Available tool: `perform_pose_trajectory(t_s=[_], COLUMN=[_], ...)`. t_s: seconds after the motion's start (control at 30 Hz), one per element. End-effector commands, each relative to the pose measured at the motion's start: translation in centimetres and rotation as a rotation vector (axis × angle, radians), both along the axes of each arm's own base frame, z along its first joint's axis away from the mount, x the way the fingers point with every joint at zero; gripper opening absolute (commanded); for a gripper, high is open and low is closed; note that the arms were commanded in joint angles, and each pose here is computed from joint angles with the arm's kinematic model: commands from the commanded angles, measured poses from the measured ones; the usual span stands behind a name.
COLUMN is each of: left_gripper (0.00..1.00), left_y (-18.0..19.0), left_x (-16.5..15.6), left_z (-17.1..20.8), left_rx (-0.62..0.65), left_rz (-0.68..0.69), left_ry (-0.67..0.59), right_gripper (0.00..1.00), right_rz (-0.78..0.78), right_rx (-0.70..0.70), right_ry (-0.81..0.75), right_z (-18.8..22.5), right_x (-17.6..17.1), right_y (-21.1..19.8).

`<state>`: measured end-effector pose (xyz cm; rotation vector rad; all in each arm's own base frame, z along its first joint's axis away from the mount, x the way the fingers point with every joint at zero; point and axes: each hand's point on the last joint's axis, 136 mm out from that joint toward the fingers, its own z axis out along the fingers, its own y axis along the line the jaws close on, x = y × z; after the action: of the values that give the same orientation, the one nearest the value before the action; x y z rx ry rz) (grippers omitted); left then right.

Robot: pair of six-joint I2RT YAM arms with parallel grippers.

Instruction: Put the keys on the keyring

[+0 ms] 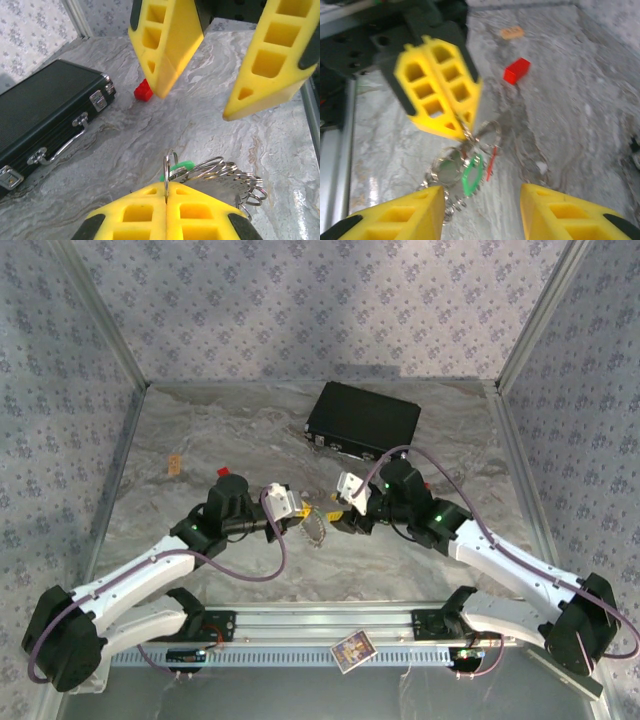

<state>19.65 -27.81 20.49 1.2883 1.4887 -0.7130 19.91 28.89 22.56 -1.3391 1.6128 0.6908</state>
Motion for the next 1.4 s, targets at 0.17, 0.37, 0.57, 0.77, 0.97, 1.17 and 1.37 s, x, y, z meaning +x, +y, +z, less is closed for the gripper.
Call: perform_pose_trajectory(t_s=[0.17, 0.37, 0.57, 0.77, 0.97, 1.17, 1.37], left_gripper=[0.0, 0.0, 0.0, 0.0, 0.0, 0.0, 0.0], left_y=[-0.8, -0.9, -0.9, -1.0, -1.3, -1.3, -1.3], left_x=[-1.9, -2.1, -2.3, -2.4, -2.9, -3.0, -3.1], left_z=[1.5, 1.5, 1.6, 1.7, 2.5, 2.6, 2.2], left_rx=[-0.07, -0.072, -0.074, -0.077, -0.125, -0.128, -0.123], left_rz=[-0.124, -0.141, -0.155, -0.159, -0.188, -0.182, -0.185], left_ry=[-0.097, -0.094, -0.095, -0.097, -0.095, -0.103, -0.089], right_gripper=[0.38, 0.31, 0.17, 0.03, 0.0, 0.06, 0.27], right_rz=[0.114, 0.122, 0.132, 0.13, 0.13, 0.136, 0.136], right_rx=[0.005, -0.009, -0.008, -0.026, -0.069, -0.044, -0.009], right_ry=[0.018, 0.029, 0.035, 0.031, 0.055, 0.043, -0.032], right_z=[-0.3, -0.8, -0.8, -1.2, -2.8, -2.2, -1.2], right_x=[-1.0, -1.0, -1.1, -1.0, -0.9, -1.3, -1.5], right_y=[1.4, 1.9, 2.2, 2.0, 1.9, 2.2, 1.6])
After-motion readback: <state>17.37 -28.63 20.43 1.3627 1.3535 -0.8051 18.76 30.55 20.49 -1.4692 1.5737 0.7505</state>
